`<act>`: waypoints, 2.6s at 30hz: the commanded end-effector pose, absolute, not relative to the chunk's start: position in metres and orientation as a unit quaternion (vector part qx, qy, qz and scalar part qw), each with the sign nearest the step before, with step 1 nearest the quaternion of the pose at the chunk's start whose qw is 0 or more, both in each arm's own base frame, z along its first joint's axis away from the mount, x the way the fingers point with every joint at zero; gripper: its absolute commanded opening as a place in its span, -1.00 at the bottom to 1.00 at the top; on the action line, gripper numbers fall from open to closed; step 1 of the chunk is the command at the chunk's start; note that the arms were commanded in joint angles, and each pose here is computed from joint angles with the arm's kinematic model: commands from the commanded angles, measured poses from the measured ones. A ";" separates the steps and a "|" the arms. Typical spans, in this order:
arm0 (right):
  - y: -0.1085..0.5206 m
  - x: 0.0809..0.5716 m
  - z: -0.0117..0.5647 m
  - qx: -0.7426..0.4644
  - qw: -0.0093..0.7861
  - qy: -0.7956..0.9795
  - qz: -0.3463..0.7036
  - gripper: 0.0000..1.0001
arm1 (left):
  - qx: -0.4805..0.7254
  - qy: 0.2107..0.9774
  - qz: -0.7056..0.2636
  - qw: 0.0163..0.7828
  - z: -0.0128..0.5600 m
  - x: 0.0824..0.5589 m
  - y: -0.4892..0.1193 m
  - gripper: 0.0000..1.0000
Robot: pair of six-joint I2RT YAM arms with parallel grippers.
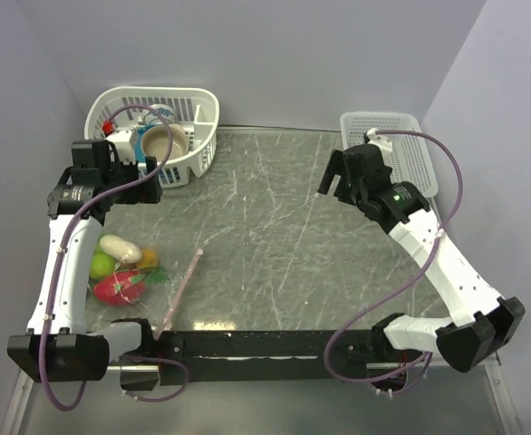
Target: Open the zip-top bag and remove the fake food
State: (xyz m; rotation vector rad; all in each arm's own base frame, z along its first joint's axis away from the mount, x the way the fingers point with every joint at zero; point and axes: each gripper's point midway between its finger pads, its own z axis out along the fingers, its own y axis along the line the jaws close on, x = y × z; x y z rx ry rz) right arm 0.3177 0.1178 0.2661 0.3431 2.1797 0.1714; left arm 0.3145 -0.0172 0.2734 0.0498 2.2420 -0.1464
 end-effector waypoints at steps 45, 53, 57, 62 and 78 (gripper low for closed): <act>0.145 0.385 0.126 0.206 0.426 0.881 -0.016 -0.07 | 0.089 0.871 0.011 0.482 0.256 0.286 -0.002 0.99; 0.202 0.312 0.108 0.130 0.398 0.908 0.029 -0.35 | 0.093 0.870 0.016 0.484 0.254 0.280 0.000 0.99; 0.251 0.253 0.084 0.068 0.361 0.927 0.069 -0.45 | 0.092 0.868 0.015 0.488 0.257 0.281 -0.001 0.99; 0.306 0.177 0.058 -0.052 0.320 0.944 0.052 -0.70 | 0.092 0.868 0.010 0.489 0.265 0.282 -0.003 0.99; 0.315 0.228 0.170 -0.046 0.404 0.907 0.106 0.61 | 0.092 0.862 0.020 0.499 0.272 0.275 0.001 0.99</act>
